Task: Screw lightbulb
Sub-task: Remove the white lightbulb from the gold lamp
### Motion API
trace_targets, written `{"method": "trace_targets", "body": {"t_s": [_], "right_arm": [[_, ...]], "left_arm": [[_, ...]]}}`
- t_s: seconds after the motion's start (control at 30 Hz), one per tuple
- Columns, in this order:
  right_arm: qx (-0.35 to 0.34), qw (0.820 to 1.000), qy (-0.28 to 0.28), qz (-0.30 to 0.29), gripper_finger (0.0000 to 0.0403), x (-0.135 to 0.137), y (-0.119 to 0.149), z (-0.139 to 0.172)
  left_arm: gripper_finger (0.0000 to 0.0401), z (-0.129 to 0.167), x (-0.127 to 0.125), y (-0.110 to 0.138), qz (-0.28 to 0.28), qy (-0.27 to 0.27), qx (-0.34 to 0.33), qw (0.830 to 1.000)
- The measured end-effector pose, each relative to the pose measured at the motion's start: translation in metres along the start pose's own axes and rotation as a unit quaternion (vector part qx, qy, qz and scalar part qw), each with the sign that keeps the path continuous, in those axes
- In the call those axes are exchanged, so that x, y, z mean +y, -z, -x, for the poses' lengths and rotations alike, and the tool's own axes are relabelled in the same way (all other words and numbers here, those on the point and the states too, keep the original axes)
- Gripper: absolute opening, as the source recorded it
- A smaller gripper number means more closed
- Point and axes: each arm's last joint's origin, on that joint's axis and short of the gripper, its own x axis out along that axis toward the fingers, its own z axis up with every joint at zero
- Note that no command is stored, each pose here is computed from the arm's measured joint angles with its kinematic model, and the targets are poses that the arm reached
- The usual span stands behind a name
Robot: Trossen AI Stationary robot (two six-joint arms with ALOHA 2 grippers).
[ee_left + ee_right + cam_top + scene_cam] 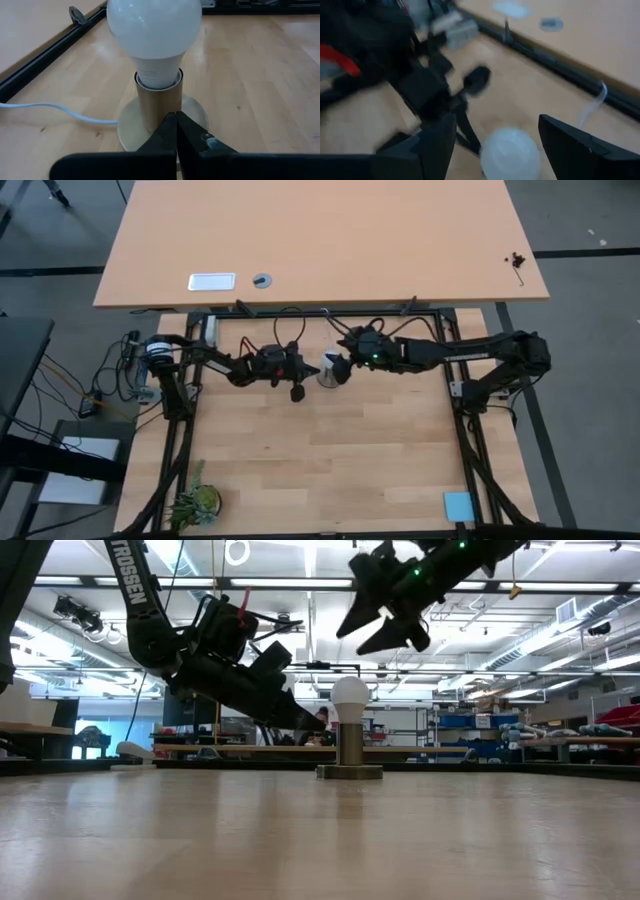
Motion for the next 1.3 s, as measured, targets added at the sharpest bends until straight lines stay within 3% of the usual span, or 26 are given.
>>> {"method": "trace_targets", "body": {"t_s": [0.4,0.77,0.97,1.3], "right_arm": [[0.098,0.991,0.066,0.057,0.0289,0.01,-0.009,-0.029],[0.184,0.973,0.098,0.101,0.0288,0.019,-0.019,-0.044],[0.206,0.969,0.095,0.094,0.0288,0.018,-0.021,-0.049],[0.233,0.967,0.095,0.034,0.0285,0.009,-0.018,-0.055]], "left_arm": [[0.0001,-0.001,0.0,0.002,0.006,0.001,0.003,1.0],[0.0001,-0.027,0.001,0.02,0.017,0.007,0.036,0.999],[0.0001,-0.031,0.001,0.024,0.02,0.008,0.044,0.999],[0.0001,-0.031,0.001,0.023,0.02,0.008,0.044,0.999]]}}
